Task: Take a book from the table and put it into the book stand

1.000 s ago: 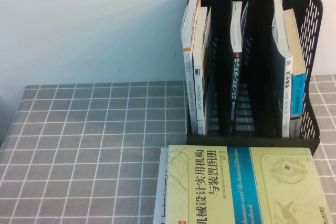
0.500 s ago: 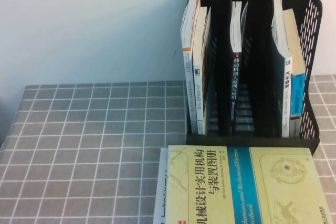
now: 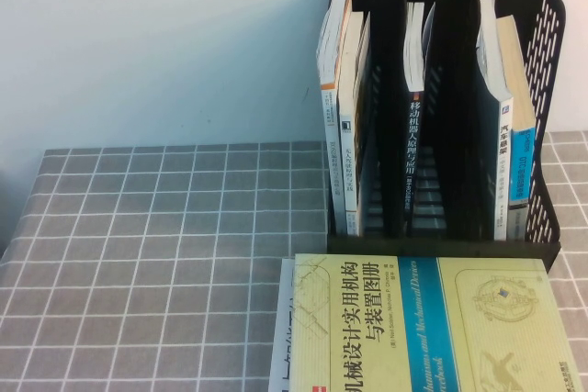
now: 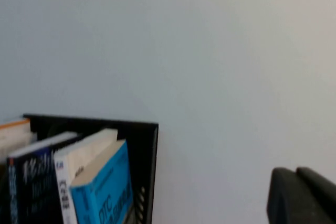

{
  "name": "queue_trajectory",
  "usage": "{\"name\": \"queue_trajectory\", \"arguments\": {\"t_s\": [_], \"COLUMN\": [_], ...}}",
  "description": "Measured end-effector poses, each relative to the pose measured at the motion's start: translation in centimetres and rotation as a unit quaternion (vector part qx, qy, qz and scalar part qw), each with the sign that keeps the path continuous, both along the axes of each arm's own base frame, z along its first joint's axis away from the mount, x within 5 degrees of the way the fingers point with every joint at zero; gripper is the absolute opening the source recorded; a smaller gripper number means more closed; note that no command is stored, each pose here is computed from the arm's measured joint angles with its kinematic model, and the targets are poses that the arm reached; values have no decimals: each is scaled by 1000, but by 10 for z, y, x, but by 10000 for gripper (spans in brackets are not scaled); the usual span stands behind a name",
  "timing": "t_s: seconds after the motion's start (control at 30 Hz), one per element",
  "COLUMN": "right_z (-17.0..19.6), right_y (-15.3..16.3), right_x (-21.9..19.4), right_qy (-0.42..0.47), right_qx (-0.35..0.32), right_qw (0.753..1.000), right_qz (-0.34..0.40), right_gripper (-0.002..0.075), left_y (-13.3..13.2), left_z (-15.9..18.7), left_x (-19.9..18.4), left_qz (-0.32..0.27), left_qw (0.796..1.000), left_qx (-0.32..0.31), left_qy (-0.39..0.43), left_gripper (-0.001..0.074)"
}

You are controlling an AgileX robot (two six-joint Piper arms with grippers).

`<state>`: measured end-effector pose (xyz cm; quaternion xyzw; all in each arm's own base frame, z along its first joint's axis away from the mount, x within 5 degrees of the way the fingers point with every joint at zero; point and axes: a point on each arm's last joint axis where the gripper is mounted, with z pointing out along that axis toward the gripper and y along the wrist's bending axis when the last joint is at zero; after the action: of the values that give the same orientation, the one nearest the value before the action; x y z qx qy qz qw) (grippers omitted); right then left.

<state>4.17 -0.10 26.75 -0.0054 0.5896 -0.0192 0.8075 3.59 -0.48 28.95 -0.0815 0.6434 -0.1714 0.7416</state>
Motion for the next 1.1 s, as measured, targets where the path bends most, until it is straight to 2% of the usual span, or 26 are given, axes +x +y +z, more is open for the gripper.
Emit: {"name": "queue_trajectory", "arguments": {"t_s": [0.1, 0.23, 0.4, 0.53, 0.67, 0.77, 0.93, 1.03, 1.1], "right_z": [14, 26, 29, 12, 0, -5, -13, -34, -50], "right_y": [3, 5, 9, 11, 15, 19, 24, 23, 22], "right_x": [-8, -16, -5, 21, 52, 75, 108, 130, 144], "right_qy": [65, 124, 212, 341, 453, 502, 541, 582, 605], "right_qx": [-42, -62, -41, -27, 4, 25, 27, 32, 44], "right_qw": [997, 990, 975, 938, 887, 858, 830, 802, 786], "right_qz": [5, 18, 44, 65, 87, 107, 133, 127, 122], "right_gripper": [-3, -3, -3, -3, -3, -3, -3, -3, -3], "left_y": [-2, -5, -9, -19, -38, -52, -71, -74, -74], "left_z": [21, 40, 32, 21, 11, 5, -7, -14, -17], "left_x": [2, 15, 38, 59, 82, 94, 115, 127, 136], "left_qz": [-11, -22, -31, -71, -163, -244, -352, -367, -358], "left_qw": [997, 988, 976, 956, 926, 897, 851, 844, 849], "left_qx": [-2, -6, -33, -57, -49, -53, -72, -82, -88], "left_qy": [82, 155, 214, 278, 337, 364, 383, 382, 379], "left_gripper": [-3, -4, -3, -3, -3, -3, -3, -3, -3]}}
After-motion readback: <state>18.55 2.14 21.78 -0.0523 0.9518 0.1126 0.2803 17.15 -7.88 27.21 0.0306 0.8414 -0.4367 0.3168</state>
